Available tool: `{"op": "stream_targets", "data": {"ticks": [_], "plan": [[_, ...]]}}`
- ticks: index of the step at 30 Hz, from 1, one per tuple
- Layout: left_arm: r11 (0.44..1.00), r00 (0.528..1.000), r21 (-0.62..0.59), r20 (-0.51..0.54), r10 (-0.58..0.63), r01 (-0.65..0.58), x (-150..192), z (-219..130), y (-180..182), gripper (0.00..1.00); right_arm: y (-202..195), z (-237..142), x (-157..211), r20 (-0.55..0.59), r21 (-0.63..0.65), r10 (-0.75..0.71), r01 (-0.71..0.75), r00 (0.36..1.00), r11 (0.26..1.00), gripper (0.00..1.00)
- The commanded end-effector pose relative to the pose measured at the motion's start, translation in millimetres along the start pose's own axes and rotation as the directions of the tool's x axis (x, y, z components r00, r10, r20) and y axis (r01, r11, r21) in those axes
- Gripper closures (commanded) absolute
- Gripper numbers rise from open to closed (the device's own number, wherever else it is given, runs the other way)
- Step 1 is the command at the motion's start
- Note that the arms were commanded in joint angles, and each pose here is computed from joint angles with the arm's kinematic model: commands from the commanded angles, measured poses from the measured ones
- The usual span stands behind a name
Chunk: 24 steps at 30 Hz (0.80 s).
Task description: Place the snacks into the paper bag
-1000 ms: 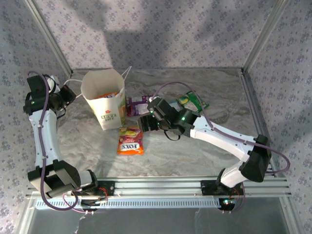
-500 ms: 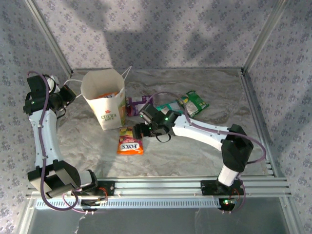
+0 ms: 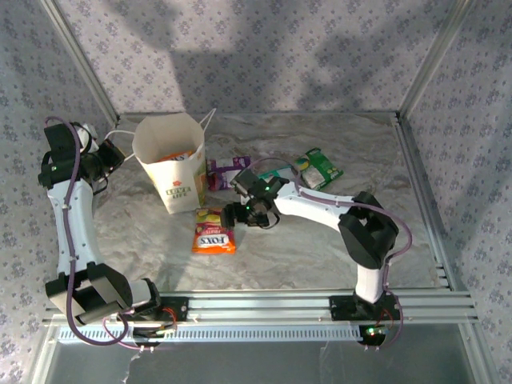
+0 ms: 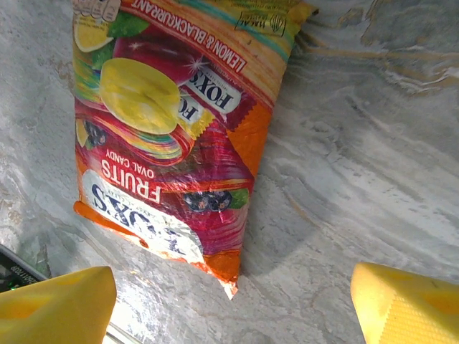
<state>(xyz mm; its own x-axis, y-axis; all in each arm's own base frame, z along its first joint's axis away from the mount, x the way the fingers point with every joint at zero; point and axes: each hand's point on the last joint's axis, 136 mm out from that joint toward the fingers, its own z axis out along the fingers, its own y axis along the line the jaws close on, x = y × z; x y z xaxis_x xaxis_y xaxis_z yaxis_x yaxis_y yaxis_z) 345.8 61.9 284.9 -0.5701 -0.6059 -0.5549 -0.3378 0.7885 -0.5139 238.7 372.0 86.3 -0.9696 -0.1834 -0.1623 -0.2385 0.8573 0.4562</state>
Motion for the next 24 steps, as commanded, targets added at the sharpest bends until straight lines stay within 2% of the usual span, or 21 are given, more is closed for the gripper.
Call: {"op": "stream_targets", "data": {"ticks": [1,14,24], "plan": [[1.000,1.000,-0.002,0.018,0.006,-0.006,-3.3,-7.4,-0.5,0.94,7.4,3.8,0.5,-0.043,-0.039,0.036,-0.038,0.998,0.999,0.14],[1.000,1.000,-0.006,0.013,0.009,-0.009,-2.0,-8.2,0.0,0.95,4.2,27.9,5.0,-0.134,-0.090,0.088,-0.101,0.987,0.991,0.14],[1.000,1.000,-0.009,0.012,0.009,-0.008,-1.6,-8.6,0.6,0.94,10.9,38.3,3.1,-0.162,-0.126,0.085,-0.107,0.983,0.986,0.16]]}}
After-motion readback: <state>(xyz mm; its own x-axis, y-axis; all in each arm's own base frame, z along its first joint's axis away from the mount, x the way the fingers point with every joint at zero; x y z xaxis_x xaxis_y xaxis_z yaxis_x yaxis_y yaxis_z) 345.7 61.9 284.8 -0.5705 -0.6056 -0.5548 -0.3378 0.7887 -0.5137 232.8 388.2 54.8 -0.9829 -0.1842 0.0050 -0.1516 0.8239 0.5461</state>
